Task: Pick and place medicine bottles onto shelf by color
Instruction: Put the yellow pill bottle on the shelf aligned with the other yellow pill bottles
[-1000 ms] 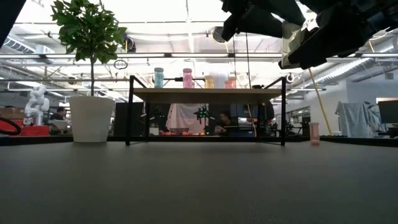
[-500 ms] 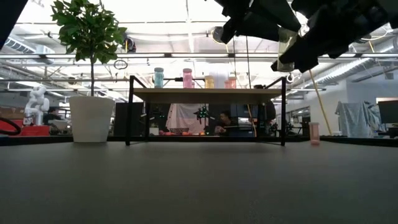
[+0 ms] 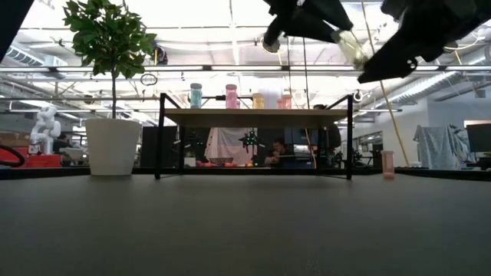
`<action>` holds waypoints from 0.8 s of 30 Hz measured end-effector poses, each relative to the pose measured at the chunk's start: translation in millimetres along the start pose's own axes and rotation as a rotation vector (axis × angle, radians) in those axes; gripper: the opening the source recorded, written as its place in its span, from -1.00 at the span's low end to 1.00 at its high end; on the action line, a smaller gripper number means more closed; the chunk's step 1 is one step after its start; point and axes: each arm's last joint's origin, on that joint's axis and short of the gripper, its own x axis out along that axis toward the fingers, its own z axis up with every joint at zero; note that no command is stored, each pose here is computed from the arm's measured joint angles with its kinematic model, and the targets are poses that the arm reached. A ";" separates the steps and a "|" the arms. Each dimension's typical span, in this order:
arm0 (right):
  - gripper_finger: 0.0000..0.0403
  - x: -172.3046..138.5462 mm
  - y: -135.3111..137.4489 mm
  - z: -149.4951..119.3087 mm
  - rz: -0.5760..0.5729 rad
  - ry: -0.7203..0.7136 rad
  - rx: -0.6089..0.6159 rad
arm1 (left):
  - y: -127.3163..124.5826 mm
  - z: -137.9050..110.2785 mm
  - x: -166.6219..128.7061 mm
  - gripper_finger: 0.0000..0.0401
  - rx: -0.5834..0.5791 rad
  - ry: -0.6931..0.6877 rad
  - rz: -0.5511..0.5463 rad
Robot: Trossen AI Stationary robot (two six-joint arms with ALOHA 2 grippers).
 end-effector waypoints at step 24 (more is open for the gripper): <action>0.36 -18.3 -32.3 -9.3 -0.249 0.037 0.165 | 161.3 29.9 -64.1 -0.35 -0.185 0.104 0.333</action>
